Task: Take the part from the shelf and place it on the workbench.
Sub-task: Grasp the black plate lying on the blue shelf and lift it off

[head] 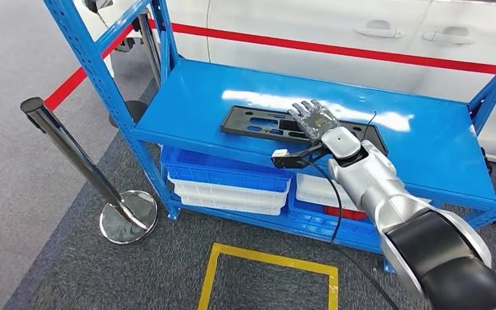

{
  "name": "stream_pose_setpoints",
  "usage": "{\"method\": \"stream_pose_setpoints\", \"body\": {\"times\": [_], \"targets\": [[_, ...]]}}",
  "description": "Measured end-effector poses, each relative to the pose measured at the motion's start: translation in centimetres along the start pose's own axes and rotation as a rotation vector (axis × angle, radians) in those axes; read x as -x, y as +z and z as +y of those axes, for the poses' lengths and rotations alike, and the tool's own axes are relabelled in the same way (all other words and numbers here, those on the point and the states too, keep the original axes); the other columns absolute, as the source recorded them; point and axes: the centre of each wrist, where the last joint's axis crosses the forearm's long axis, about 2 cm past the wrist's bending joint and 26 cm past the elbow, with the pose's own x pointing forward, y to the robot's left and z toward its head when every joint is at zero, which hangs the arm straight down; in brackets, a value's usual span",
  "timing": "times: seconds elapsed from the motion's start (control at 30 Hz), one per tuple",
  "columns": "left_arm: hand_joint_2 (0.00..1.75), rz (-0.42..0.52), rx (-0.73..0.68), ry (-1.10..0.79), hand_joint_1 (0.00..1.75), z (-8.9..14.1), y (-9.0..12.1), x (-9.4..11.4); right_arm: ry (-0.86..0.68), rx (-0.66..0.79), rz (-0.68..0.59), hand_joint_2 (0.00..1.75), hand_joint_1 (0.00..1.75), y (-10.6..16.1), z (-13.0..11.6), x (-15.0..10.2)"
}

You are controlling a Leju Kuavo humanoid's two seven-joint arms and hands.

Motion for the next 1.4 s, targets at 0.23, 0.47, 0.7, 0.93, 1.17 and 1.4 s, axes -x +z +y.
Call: {"method": "stream_pose_setpoints", "body": {"times": [0.23, 0.47, 0.7, 0.93, 1.17, 1.4], "targets": [[0.0, -0.002, 0.0, 0.0, 0.0, 0.1, 0.0, 0.0, 0.022, -0.114, 0.001, 1.75, 0.0, 0.0, 0.7, 0.3], [0.0, -0.005, 0.001, 0.002, 0.0, 0.1, 0.0, -0.1, 0.022, -0.182, -0.005, 1.75, 0.0, -0.2, 0.5, 1.1], [0.0, -0.007, 0.003, 0.001, 0.0, 0.1, -0.1, -0.1, 0.022, -0.229, -0.016, 1.75, 1.4, 0.0, 1.2, 1.4], [0.0, -0.012, 0.008, 0.002, 0.0, 0.2, -0.1, -0.4, 0.03, -0.228, -0.04, 1.75, 1.74, 0.0, 1.1, 1.6], [0.0, -0.008, 0.009, 0.009, 0.0, 0.1, -0.1, -0.3, 0.036, -0.219, -0.05, 1.75, 1.74, -0.2, 0.8, 1.4], [0.0, -0.019, 0.008, 0.01, 0.0, 0.2, -0.1, -0.4, 0.034, -0.213, -0.068, 1.75, 1.75, -0.2, 0.6, 1.6]]}}
